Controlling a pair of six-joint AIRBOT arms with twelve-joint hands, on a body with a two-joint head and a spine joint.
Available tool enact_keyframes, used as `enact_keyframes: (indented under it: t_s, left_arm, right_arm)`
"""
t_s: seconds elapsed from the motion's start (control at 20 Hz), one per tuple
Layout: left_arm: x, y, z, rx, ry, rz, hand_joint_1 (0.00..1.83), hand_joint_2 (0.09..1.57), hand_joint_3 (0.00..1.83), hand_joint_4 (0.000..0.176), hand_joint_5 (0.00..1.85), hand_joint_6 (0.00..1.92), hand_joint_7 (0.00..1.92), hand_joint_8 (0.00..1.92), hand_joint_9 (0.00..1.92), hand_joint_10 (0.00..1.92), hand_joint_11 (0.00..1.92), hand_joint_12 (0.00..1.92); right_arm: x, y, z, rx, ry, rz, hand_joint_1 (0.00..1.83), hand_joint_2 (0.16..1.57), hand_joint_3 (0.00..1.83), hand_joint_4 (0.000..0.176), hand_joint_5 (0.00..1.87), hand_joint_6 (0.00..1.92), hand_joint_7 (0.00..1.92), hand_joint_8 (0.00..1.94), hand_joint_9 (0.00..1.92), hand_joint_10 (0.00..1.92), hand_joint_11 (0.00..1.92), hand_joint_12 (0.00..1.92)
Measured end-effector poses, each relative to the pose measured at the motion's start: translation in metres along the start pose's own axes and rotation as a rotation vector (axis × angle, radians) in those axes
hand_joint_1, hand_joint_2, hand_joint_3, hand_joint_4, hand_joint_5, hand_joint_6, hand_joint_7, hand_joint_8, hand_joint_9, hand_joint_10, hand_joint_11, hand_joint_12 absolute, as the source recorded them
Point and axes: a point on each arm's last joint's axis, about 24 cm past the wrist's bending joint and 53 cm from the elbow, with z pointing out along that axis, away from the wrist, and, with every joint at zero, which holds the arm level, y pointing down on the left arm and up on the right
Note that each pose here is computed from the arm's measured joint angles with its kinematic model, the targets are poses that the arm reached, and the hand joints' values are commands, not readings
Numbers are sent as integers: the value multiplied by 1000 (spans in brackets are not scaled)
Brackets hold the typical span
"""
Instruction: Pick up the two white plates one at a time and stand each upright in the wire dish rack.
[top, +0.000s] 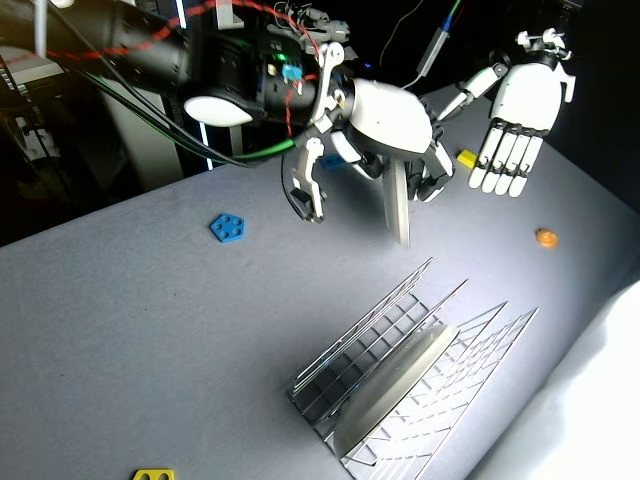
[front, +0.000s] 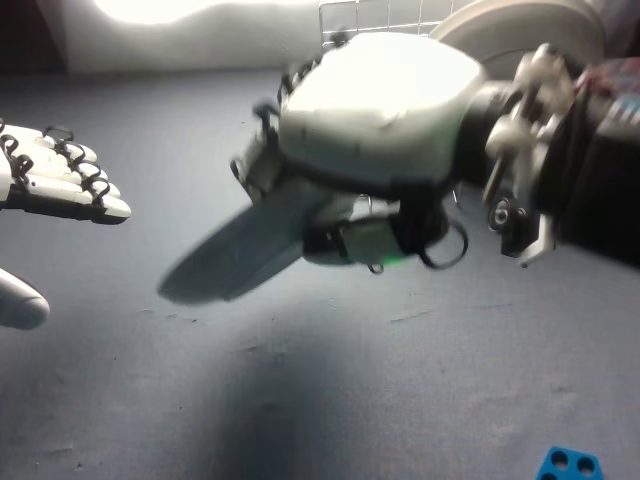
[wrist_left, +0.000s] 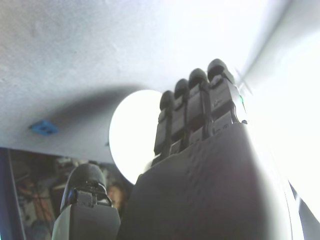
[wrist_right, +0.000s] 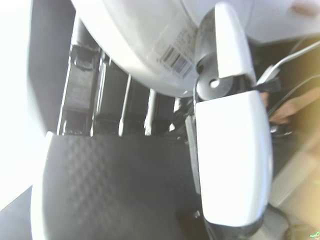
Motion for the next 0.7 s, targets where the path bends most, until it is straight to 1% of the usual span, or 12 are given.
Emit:
enact_keyframes:
  t_s: [0.05,0.1,0.15,0.25,0.3,0.35,0.45,0.5,0.6,0.7]
  left_arm:
    - [0,0,0,0,0,-2,0,1081,3,0,117,2,104,0,66,0,8,7]
    - [0,0,0,0,0,-2,0,1083,4,0,128,6,122,7,88,9,20,13]
    - [0,0,0,0,0,-2,0,1076,0,0,129,6,126,8,91,9,27,16]
    - [1,0,0,-1,3,-4,0,1078,1,0,126,3,132,8,92,8,29,18]
    - [1,0,0,-1,3,-4,0,1078,1,0,128,3,135,9,95,8,30,19]
    - [1,1,0,-1,2,-4,0,1078,1,0,126,2,129,5,86,4,18,14]
    - [1,0,0,-1,3,-4,0,1076,0,0,129,3,123,2,84,2,25,18]
    - [1,0,0,-1,3,-4,0,1076,0,0,131,4,129,5,89,4,27,20]
    - [1,1,0,-1,4,-4,0,1077,1,0,112,0,115,0,73,0,10,14]
    - [2,1,0,-2,6,-4,0,1075,0,0,112,1,109,1,69,2,9,14]
  right_arm:
    - [-13,3,-2,7,-21,59,1202,1137,0,35,931,1067,959,1020,1164,14,609,1118]
    - [-20,2,-3,15,-33,91,1206,1136,0,31,932,1067,963,1019,1166,14,599,1118]
    - [-29,-2,-5,29,-50,129,1208,1134,0,28,926,1079,974,1001,1170,14,621,1075]
    - [-42,-7,-9,55,-73,242,1209,1133,0,28,926,1077,977,997,1168,12,615,1054]
    - [-46,-8,-10,58,-79,263,1208,1133,0,28,927,1077,975,997,1163,9,601,1043]
    - [-55,-7,-11,58,-96,274,1208,1134,0,27,924,1089,978,986,1163,8,621,1016]
    - [-63,-6,-13,56,-113,285,1214,1122,0,26,940,1060,1012,933,1175,10,644,988]
    - [-66,-8,-14,61,-119,307,1209,1132,3,26,922,1093,981,979,1153,4,609,998]
    - [-74,-9,-17,65,-133,332,1212,1125,1,28,939,1046,992,981,1161,6,627,1048]
    - [-90,-13,-21,73,-170,373,1210,1127,2,29,939,1053,988,978,1150,1,612,1051]
